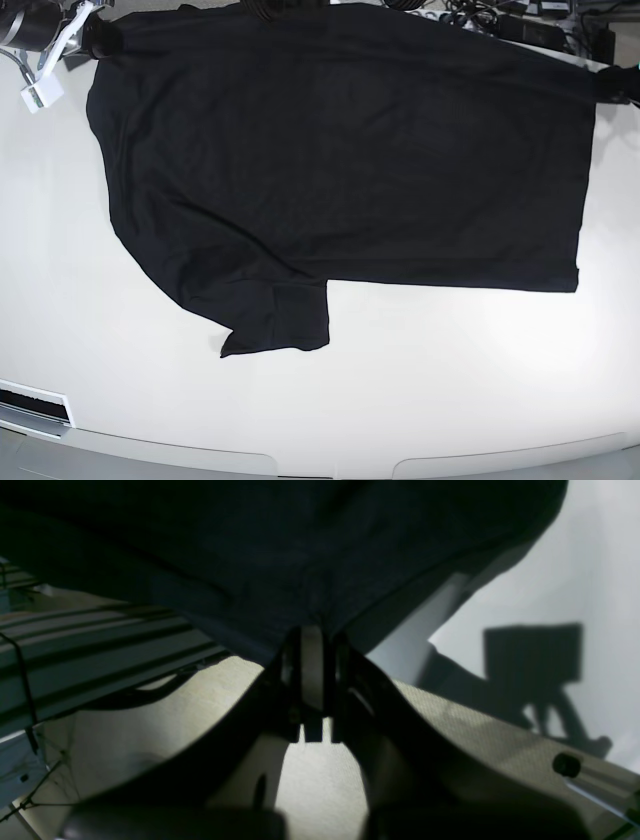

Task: Layout the t-shirt on the table in an organized manner, then fold the t-shirt properly
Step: 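Lower the shirt flat and open both grippers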

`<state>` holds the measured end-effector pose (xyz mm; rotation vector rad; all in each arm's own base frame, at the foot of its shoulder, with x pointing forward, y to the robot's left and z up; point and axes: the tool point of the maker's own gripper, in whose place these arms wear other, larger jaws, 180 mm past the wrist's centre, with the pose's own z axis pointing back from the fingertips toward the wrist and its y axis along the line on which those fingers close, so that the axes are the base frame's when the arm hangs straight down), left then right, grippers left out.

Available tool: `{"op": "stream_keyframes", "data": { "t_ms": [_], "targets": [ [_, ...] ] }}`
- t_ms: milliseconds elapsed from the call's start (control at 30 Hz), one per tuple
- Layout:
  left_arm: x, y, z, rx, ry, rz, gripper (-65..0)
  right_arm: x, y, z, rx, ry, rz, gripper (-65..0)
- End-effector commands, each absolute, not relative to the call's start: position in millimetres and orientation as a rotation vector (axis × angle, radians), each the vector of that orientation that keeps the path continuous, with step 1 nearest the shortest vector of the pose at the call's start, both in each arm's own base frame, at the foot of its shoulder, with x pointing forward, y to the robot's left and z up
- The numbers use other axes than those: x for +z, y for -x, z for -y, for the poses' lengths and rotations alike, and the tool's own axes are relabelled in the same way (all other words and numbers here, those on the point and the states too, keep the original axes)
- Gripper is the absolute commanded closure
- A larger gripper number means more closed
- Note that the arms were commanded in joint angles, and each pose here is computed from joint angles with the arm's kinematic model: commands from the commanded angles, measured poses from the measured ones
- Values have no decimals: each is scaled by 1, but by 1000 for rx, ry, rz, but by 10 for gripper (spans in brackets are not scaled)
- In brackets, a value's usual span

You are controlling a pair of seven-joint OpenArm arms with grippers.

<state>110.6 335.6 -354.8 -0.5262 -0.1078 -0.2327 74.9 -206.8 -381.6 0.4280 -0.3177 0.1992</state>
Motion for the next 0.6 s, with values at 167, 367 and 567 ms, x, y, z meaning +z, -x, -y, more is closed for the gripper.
{"op": "stream_keyframes", "data": {
  "t_ms": [167,367,567],
  "targets": [
    [-337,-142,-340,-272,504,191,0,-370,-102,208,230,-416,406,0],
    [-336,-145,-340,-274,503,198,0,-365,-124,213,237,-382,474,0],
    [-342,-150,-353,-282,417,219,0,-366,-138,232,241,-260,540,0]
  ]
}}
